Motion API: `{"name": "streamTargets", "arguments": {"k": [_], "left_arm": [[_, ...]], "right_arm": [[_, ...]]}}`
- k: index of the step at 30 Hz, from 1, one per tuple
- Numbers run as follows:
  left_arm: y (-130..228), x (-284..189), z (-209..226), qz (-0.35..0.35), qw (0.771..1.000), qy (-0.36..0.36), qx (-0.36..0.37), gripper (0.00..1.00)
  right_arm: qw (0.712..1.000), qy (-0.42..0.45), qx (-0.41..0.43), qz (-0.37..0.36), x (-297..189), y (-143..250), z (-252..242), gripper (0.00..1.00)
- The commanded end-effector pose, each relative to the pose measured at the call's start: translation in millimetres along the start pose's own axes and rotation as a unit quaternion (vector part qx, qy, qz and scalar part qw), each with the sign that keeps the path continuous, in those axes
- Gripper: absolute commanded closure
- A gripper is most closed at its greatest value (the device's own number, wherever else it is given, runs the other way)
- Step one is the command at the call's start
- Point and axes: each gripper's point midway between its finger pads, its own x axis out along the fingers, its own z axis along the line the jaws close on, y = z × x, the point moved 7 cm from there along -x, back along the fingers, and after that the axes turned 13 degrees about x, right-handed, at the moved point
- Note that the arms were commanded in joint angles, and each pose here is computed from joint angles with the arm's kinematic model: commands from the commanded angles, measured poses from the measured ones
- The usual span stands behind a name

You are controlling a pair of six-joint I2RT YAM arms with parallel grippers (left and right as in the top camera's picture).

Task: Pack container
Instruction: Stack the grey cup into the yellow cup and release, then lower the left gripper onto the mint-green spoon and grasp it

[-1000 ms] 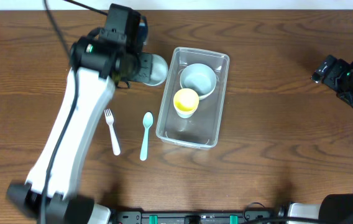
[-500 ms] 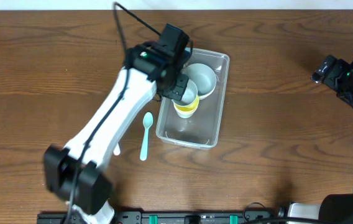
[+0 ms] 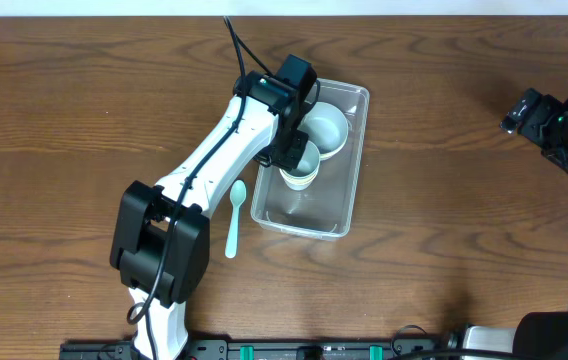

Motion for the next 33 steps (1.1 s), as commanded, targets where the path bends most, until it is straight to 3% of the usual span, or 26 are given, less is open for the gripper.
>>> {"name": "streamTargets", "arguments": {"k": [1,7,11,12,14,23,33], "left_arm": [[-4.7,-38.5,2.3,-0.049,0.999,-0.012,-0.014,0.57],[5.4,-98.0,5.4,-0.125,0.991,-0.041,-0.019,0.48],[21.6,-113.6,13.9,-0.117,0.989,-0.080,-0.027,0.45],[24.5,-112.9,15.4,-0.109,0.990,-0.081,-0.029,0.48],[31.0,-103.4,19.0,-0.084,0.993,-0.079,-0.037,0.94],[54.8,-24.0,33.2,0.003,0.995,-0.073,-0.065,0.94],[63.6,11.3,20.8,0.005,0.997,-0.002,-0.080,0.94]], "right_arm": [[1.000,0.002,-0.004,0.001,0.7,-0.4,-1.5,0.01],[1.000,0.001,-0.004,0.001,0.7,-0.4,-1.5,0.01],[1.000,0.002,-0.004,0.001,0.7,-0.4,-1.5,0.01],[1.000,0.002,-0.004,0.001,0.7,-0.4,-1.5,0.01],[1.000,0.002,-0.004,0.001,0.7,-0.4,-1.5,0.01],[1.000,0.001,-0.004,0.001,0.7,-0.4,-1.5,0.01],[1.000,0.002,-0.004,0.001,0.7,-0.4,-1.5,0.01]]}}
